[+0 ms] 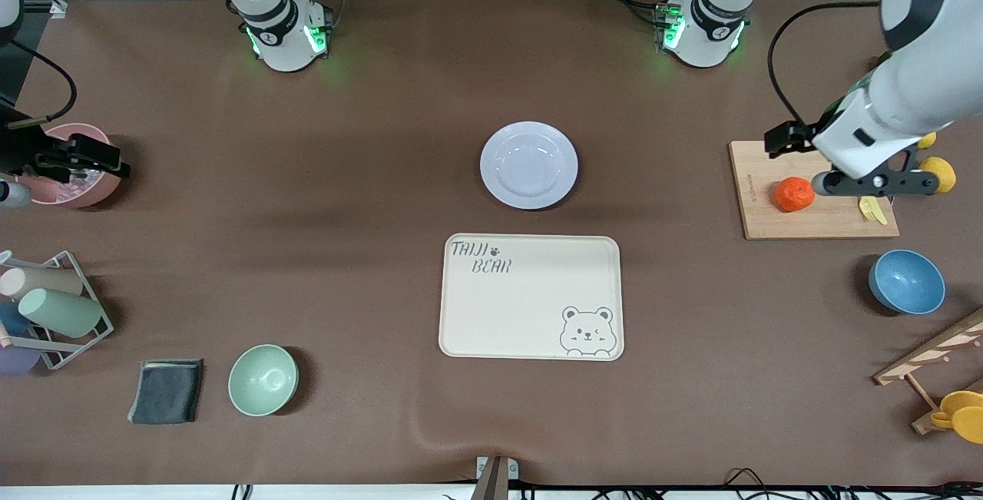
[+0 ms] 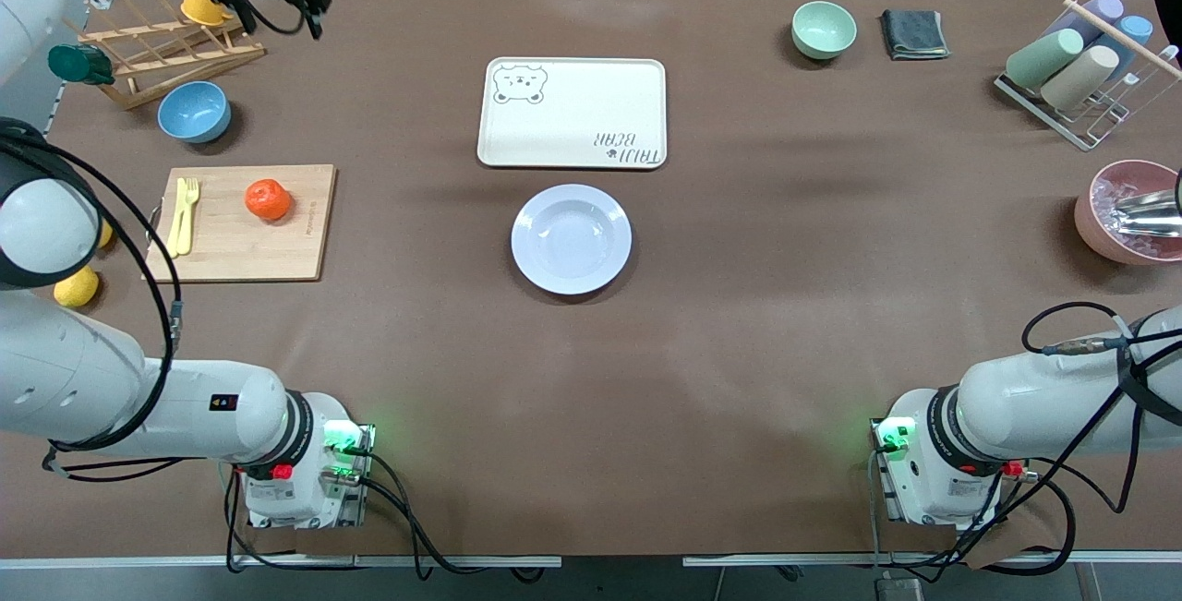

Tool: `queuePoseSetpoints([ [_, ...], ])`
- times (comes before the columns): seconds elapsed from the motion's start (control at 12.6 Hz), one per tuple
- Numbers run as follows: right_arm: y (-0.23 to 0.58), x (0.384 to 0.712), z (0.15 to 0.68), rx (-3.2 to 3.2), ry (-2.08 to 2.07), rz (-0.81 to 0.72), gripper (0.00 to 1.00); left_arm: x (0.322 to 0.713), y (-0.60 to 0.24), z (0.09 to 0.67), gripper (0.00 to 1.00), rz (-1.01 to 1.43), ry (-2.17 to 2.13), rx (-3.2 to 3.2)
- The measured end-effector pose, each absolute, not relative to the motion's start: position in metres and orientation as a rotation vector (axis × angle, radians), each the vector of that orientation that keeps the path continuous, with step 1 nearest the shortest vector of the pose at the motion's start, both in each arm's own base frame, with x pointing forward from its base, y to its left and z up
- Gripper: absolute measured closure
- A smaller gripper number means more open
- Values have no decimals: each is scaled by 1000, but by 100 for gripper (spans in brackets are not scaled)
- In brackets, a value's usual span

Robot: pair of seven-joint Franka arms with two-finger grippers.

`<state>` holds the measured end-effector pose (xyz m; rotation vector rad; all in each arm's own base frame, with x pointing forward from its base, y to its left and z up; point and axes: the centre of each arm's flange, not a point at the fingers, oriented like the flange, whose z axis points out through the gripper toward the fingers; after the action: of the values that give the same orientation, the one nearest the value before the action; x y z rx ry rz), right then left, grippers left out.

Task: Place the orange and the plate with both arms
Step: 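Grasp the orange with the left gripper while the right gripper moves out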

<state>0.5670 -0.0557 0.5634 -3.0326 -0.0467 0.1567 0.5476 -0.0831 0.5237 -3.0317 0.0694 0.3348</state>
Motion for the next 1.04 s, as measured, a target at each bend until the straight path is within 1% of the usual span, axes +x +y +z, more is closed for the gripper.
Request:
queuePoseSetpoints([
  [0.32, -55, 574, 545, -2952, -14, 186, 0, 539, -63, 440, 0, 288, 59, -3010],
  [0.64, -51, 578, 530, -2907, 3, 186, 0, 522, -32, 378, 0, 230, 45, -2986],
  [1.04, -26, 584, 514, -2802, 4, 206, 0, 482, 35, 301, 0, 216, 57, -2907],
])
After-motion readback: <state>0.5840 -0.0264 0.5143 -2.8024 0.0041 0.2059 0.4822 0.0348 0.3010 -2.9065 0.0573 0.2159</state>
